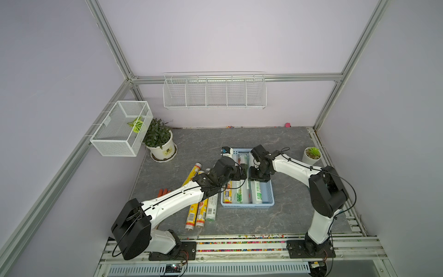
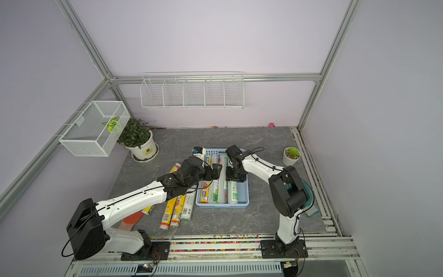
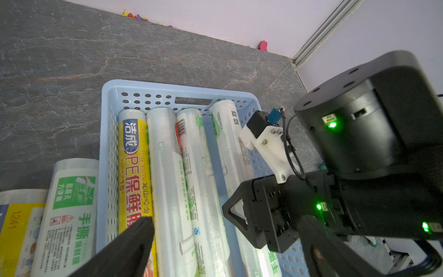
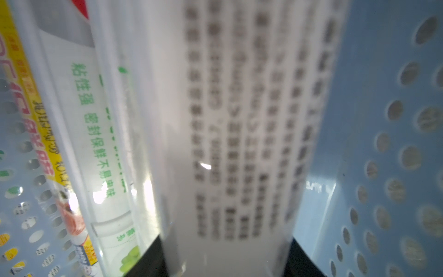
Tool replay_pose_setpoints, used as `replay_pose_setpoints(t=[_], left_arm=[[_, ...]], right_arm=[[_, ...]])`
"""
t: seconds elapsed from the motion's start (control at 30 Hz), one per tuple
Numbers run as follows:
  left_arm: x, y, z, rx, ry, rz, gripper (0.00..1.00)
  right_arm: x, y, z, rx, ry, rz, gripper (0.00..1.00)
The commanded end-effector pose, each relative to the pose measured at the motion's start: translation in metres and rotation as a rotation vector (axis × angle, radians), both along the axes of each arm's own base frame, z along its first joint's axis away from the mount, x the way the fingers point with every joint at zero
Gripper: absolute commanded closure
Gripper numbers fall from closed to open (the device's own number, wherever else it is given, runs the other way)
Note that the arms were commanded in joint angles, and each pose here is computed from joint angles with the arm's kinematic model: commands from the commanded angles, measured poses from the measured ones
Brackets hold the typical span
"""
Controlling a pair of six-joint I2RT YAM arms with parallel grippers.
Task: Put the plastic wrap into the basket
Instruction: Place the plastic wrap in the basket.
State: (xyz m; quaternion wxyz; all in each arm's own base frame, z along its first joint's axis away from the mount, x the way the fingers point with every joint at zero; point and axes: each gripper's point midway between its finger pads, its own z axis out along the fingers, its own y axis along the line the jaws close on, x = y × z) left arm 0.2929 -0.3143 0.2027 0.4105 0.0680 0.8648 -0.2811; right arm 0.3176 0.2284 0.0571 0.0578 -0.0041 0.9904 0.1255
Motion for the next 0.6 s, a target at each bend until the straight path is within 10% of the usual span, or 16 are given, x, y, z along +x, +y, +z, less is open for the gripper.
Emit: replay_pose_setpoints(t=[0.0,0.57], left_arm=[[0.0023,0.0003,0.0005,-0.004,0.006,0.005,0.0],[0.0011,-0.0011,-0.0048,0.0,0.024,0.0,0.0]], right_arm=[[0.0032,0.0046,-0.0016,0.008,-0.002,-0.022,0.48],[0.004,0.0048,-0.0048,0.03,-0.003,-0.029,0.39]])
